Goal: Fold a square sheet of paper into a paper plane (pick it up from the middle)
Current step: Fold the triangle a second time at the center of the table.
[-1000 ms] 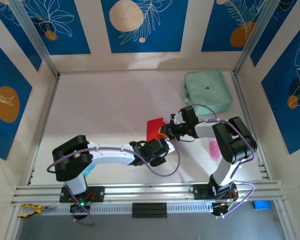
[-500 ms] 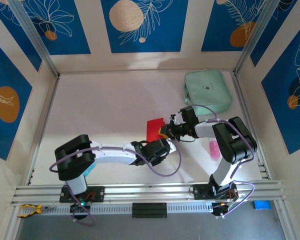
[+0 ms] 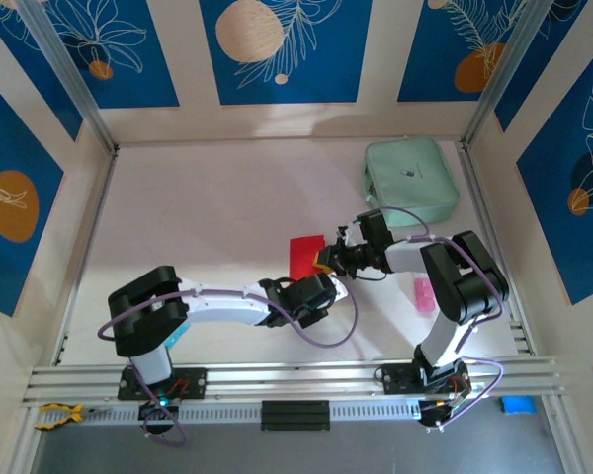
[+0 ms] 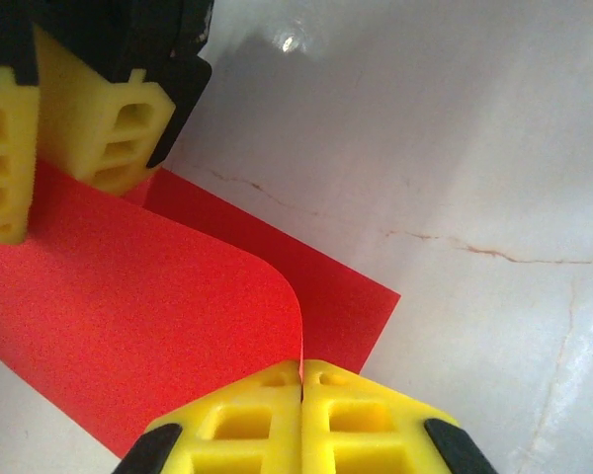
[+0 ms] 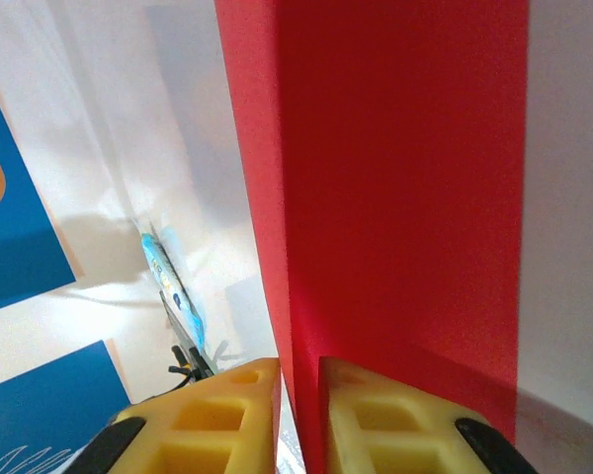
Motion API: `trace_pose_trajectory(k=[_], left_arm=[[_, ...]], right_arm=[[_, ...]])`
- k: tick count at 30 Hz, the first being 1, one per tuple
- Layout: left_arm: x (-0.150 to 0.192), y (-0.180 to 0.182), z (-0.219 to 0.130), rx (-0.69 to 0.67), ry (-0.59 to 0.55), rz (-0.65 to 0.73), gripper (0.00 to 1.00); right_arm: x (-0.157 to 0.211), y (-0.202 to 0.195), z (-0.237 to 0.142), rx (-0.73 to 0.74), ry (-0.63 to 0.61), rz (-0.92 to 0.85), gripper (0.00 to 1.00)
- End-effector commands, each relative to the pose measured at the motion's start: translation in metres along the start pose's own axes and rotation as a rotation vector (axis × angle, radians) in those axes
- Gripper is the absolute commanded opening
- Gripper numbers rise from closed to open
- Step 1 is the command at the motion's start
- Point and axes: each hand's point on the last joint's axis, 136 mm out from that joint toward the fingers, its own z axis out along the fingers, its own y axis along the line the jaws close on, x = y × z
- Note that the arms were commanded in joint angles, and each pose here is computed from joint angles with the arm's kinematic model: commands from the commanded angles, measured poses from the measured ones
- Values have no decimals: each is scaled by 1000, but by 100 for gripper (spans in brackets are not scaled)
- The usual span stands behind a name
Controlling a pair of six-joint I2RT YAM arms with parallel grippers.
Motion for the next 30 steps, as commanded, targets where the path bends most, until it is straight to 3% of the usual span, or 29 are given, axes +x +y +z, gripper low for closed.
trace_pose_trajectory(k=[1,11,22,26,30], left_arm=[[-14,0,-8,54,-36,-72,0],[-22,8,-21,288,-105,-310,0],[-17,18,-20,344,-111,-421,0],[-15,23,-20,341,-113,-444,0],[-13,26,-21,335,-116,-452,0]], right_arm=[[7,0,-9,5,-1,-5,20],[7,-9,-30,66,-67,-1,29],[35,-28,-47,144,-98,46,28],[52,-28,-44,122,-65,50,13],[69,-25,-29,116,-7,32,6]])
